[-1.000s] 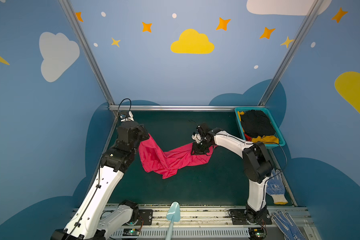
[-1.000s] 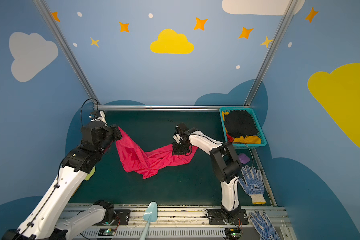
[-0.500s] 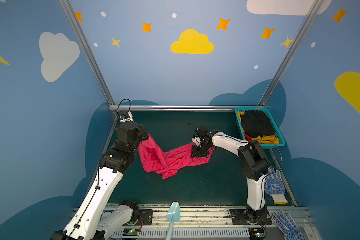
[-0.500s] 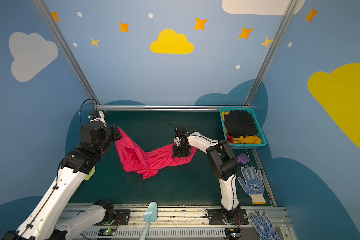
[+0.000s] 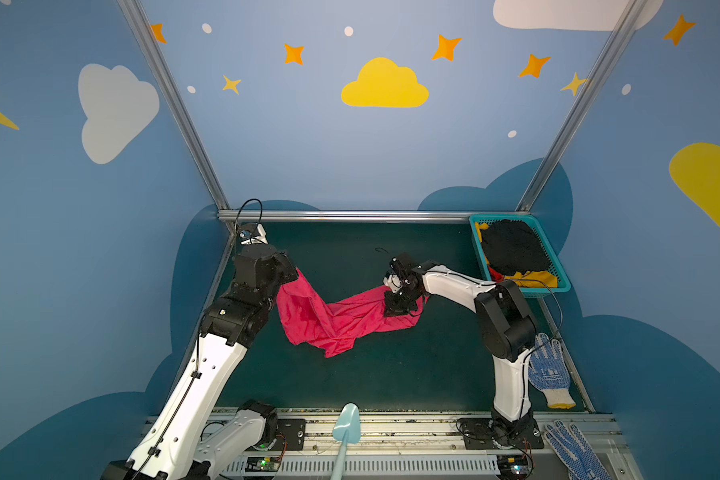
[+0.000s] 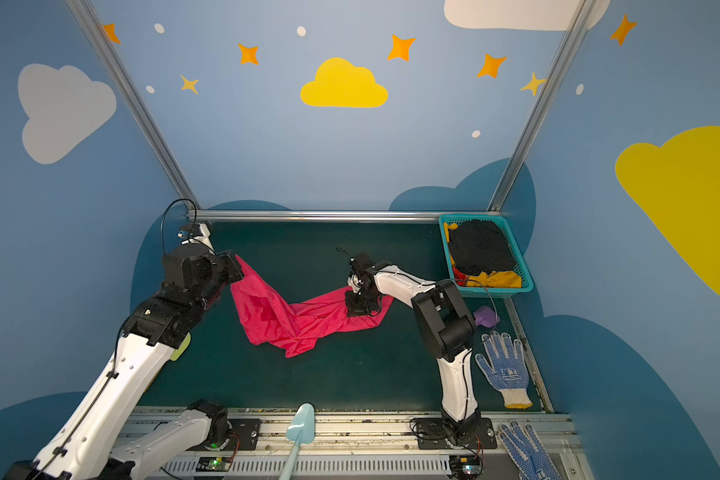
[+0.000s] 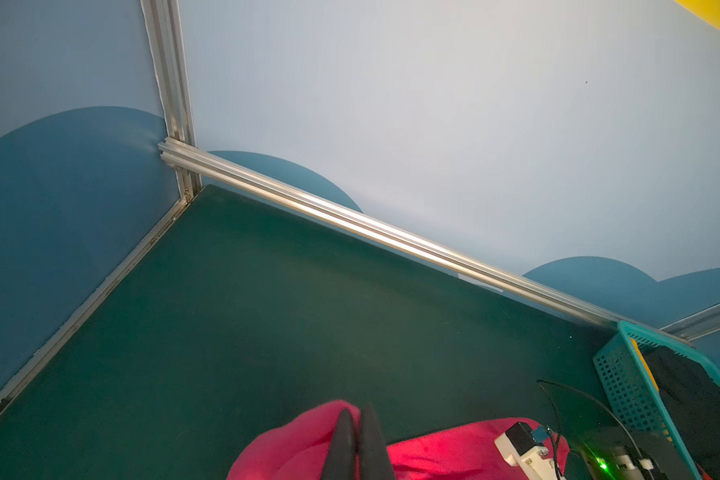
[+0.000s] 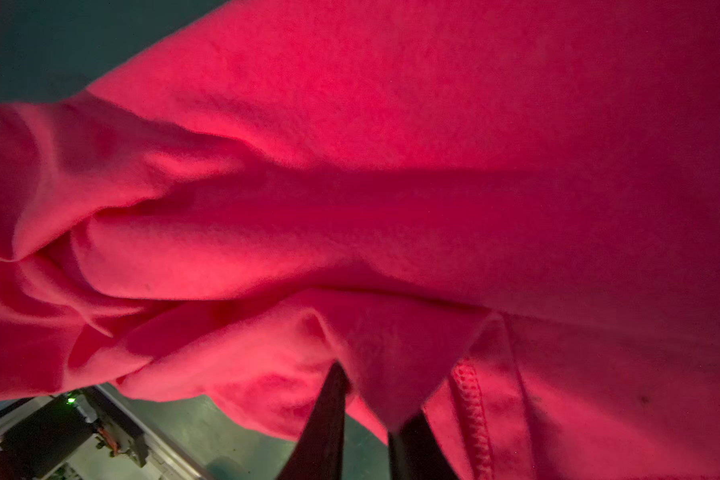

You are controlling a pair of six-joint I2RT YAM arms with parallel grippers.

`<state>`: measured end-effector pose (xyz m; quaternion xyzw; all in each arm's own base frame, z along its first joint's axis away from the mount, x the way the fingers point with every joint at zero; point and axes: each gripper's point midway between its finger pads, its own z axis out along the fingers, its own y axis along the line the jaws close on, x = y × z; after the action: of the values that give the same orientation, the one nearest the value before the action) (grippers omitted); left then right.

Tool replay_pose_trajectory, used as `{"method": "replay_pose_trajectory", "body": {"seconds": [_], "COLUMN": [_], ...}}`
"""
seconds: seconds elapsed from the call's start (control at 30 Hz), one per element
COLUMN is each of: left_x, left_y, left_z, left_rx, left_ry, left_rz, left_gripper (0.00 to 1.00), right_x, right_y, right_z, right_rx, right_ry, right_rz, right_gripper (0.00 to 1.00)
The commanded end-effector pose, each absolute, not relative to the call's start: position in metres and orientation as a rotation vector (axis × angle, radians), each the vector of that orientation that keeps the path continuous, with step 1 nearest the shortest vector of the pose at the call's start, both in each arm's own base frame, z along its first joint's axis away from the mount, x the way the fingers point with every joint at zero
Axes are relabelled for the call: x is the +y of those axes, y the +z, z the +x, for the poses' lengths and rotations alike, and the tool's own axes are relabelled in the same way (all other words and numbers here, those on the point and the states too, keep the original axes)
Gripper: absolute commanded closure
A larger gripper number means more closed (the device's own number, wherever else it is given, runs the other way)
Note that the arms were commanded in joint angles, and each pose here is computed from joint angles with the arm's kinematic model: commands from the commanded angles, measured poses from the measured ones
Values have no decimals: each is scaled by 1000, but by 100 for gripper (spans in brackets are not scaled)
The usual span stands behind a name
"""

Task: Fold and stack the t-shirts

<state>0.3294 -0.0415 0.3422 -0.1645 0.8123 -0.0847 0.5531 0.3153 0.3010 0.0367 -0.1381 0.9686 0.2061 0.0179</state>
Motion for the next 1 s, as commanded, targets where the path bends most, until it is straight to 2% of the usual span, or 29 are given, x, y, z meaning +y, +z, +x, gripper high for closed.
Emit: {"method": "replay_pose_trajectory", "body": {"seconds": [0.0,0.13,0.5,0.97], "left_x": [-35,-33,-12,4], "left_y": [343,344,349,346], "left_z": [326,326,326,325], "left_rx": [1913,1910,1884,1880], "left_ry": [-169,-147,-33,12], "left_rz": [-393,-393,-415,-452], "left_gripper": [95,95,95,95], "right_x": [288,287,295,292], "right_y": [35,43,49,38], "right_z": [312,311,312,320], "right_rx": [3021,2984,2942,2950], "right_ry": [547,565,652,647], "right_rz": [-423,-417,-401,-335], "right_gripper": [69,64,65,66]}}
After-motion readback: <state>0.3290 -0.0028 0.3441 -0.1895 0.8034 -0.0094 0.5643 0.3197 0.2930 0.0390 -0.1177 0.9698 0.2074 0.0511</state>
